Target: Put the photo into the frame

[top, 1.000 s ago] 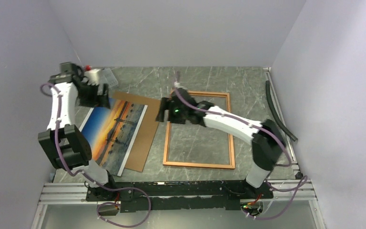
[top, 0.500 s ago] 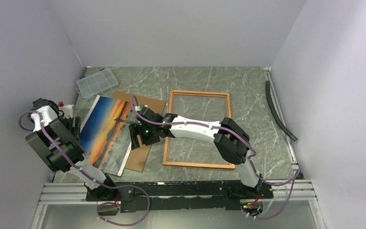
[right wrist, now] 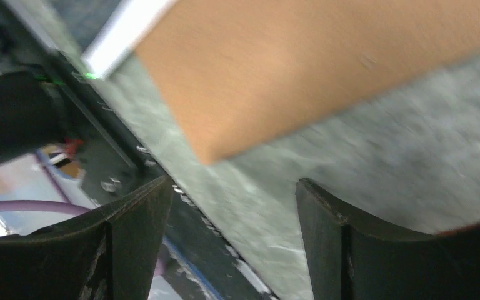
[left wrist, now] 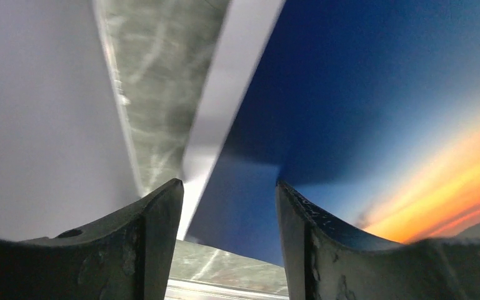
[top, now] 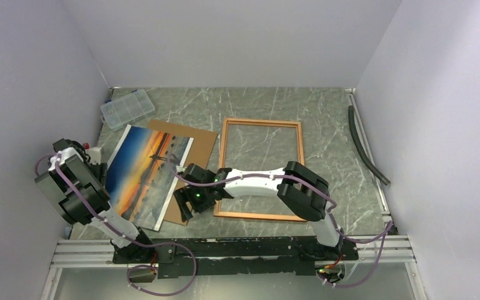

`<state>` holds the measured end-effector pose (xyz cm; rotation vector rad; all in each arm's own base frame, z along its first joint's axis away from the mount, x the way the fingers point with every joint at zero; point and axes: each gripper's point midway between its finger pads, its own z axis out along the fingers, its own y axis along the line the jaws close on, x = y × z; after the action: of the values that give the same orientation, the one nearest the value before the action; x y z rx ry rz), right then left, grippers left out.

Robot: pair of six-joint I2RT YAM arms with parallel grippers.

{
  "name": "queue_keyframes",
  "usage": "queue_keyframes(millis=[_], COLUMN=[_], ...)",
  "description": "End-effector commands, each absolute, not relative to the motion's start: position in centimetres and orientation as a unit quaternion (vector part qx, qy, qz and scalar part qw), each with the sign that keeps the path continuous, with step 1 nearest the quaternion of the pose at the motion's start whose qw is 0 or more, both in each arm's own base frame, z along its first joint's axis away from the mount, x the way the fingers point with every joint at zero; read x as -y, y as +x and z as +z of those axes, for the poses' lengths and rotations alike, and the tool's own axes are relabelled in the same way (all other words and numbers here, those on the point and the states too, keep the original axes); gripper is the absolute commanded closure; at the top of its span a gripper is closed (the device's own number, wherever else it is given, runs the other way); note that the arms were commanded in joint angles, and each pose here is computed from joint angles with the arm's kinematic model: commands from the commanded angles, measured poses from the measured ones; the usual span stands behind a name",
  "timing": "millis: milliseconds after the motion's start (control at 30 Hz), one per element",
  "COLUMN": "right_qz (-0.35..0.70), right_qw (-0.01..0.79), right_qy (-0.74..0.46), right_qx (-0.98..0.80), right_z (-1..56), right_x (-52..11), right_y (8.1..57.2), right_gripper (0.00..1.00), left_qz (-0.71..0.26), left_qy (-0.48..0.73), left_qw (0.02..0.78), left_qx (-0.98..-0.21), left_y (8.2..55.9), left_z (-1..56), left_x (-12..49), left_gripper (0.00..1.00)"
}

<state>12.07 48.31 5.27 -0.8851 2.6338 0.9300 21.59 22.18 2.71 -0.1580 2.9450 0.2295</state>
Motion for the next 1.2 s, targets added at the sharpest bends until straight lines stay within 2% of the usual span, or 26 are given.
queue_keyframes(millis=[0,233,367,567,733,833,1000,1167], right_qz=[0.35,0.365,0.354,0.336,0.329,0.321,0.322,0.321], right_qw=[0.114,0.118,0.127,0.141,0.14,0.141,0.156,0.163], right_qy=[-0.252,-0.223,-0.2,-0.173,-0.175,-0.17,-0.16,-0.155], right_qx=[-0.895,-0.896,-0.905,-0.915,-0.917,-0.921,-0.92,-0.92], right_z=[6.0,6.2,5.6,4.8,4.7,4.6,6.1,7.0], right_x=[-47.3,-47.1,-46.1,-44.5,-44.5,-44.2,-43.6,-42.6], right_y=[13.8,15.6,16.9,18.5,18.7,18.8,18.4,17.1], right_gripper=[0.24,0.23,0.23,0.23,0.23,0.23,0.23,0.23], left_qz=[0.056,0.014,-0.006,-0.065,-0.028,0.006,0.078,0.093], left_qy=[-0.051,-0.033,-0.008,0.012,0.024,0.015,-0.018,-0.054], left_qw=[0.091,0.068,0.059,0.074,0.13,0.14,0.124,0.09], left_qx=[-0.993,-0.997,-0.998,-0.995,-0.991,-0.99,-0.989,-0.99], left_y=[20.5,18.4,18.5,19.9,22.1,22.8,23.0,22.2], left_z=[2.3,0.6,0.2,3.5,9.2,10.6,8.1,4.3], left_x=[-20.4,-16.7,-13.7,-10.0,-12.2,-14.4,-19.9,-21.8], left_gripper=[0.41,0.51,0.53,0.53,0.5,0.44,0.35,0.26])
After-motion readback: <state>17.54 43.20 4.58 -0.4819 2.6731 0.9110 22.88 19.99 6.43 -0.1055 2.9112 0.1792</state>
